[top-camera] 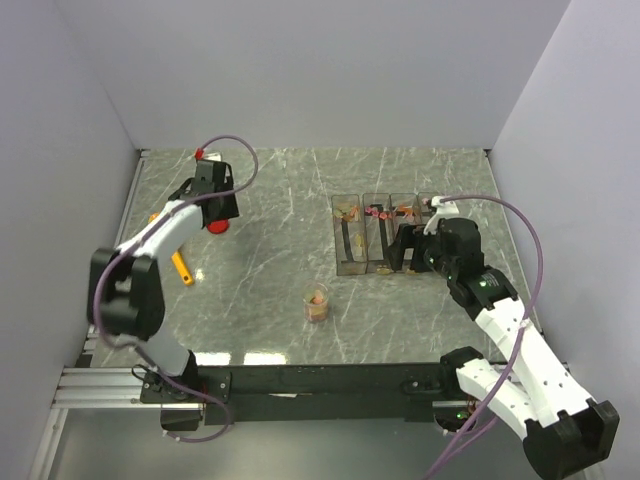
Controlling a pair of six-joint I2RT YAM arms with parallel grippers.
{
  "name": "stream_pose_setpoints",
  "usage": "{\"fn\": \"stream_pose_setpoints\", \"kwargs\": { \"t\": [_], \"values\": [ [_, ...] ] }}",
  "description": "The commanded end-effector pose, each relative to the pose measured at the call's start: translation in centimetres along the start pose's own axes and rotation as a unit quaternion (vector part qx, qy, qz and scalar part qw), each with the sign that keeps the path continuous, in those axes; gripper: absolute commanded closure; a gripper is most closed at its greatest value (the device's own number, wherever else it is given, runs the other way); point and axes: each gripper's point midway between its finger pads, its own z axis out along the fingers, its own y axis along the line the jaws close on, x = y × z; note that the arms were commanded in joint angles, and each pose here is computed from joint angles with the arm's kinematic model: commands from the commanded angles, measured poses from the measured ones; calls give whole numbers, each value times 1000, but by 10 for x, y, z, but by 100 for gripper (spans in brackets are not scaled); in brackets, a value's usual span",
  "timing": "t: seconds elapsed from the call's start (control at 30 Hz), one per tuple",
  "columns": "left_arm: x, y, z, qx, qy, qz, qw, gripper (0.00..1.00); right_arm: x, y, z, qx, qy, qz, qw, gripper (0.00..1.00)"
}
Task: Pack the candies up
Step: Place the packing bottle at the center of the board, then pick up the bottle lid at the center of the board.
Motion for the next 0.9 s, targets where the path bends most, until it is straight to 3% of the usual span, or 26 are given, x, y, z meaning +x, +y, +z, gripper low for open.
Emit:
{"fn": "stream_pose_setpoints", "kwargs": {
  "t": [0.0, 0.2, 0.63, 0.77, 0.8, 0.87],
  "values": [
    [-22, -6, 36, 24, -6, -14, 1000, 52, -7, 6, -4, -15, -23, -10, 1000, 7],
    [-11, 8, 86, -9, 32, -9, 999, 62, -4, 8, -3, -23, -19, -10, 999, 7],
    [19, 12, 116, -14, 73, -12, 997, 74, 0, 8, -1, -20, -10, -9, 1000, 7],
    [25, 11, 117, -10, 78, -10, 997, 84, 2, 8, 0, -21, -7, -10, 1000, 7],
    [23, 8, 115, 0, 75, -11, 997, 93, 1, 9, 0, -24, -7, -10, 1000, 7],
    [19, 4, 106, 13, 70, -14, 997, 99, 0, 15, -2, -38, -6, -11, 999, 8]
  ]
}}
